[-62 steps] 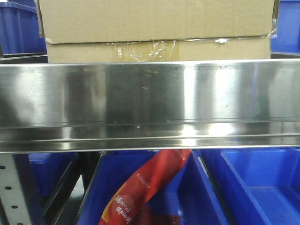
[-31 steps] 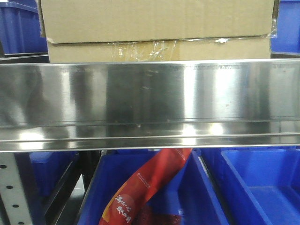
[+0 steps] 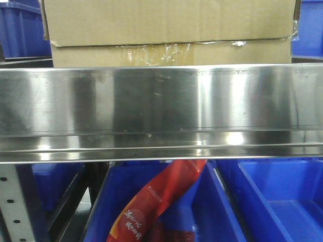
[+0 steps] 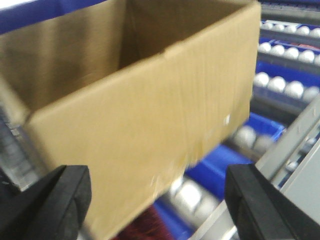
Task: Grab carton from right shelf to conveyor
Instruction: 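Lift the cardboard carton off the roller shelf with both grippers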
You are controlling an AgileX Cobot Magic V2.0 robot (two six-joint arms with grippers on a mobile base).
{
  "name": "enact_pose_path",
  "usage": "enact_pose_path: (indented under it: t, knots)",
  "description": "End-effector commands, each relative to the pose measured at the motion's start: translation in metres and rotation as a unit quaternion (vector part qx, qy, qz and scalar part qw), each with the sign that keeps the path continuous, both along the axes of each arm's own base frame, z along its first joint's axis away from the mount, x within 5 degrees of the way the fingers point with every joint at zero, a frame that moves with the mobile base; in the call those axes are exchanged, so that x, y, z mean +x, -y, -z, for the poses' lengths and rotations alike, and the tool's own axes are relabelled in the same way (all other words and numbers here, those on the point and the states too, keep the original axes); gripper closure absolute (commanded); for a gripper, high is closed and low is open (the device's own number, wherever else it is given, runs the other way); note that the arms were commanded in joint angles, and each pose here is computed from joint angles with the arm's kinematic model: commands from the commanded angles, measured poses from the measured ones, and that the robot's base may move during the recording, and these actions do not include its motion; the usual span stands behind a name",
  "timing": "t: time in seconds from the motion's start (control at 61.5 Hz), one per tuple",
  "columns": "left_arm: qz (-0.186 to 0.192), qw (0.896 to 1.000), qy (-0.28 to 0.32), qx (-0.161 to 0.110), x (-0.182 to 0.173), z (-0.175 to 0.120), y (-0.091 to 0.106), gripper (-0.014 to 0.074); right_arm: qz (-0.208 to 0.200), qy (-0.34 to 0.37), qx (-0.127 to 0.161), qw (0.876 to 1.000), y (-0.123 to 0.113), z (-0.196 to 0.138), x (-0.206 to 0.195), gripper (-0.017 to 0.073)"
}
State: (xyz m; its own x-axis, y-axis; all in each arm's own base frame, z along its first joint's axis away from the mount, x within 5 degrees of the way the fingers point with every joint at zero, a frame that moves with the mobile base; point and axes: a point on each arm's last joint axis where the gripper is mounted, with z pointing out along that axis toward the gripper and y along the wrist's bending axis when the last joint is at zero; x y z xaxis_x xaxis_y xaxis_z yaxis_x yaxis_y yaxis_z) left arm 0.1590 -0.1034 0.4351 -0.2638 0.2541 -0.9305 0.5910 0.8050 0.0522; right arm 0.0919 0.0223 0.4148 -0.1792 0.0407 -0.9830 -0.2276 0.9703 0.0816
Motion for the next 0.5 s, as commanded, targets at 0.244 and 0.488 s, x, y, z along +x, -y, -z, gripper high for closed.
enact_pose_path:
  t: [0.244,0.488]
  knots:
    - [-0.101,0.992,-0.065,-0.031,0.080,-0.069,0.035,0.0138,-0.052,-0.089,-0.032,0.994,-0.020,-0.074,0.068,0.0001]
    - [-0.236,0.965,-0.112,0.015,0.121,-0.074,0.035,0.0138,-0.074,-0.150,-0.055,0.984,-0.034,-0.110,0.129,0.0001]
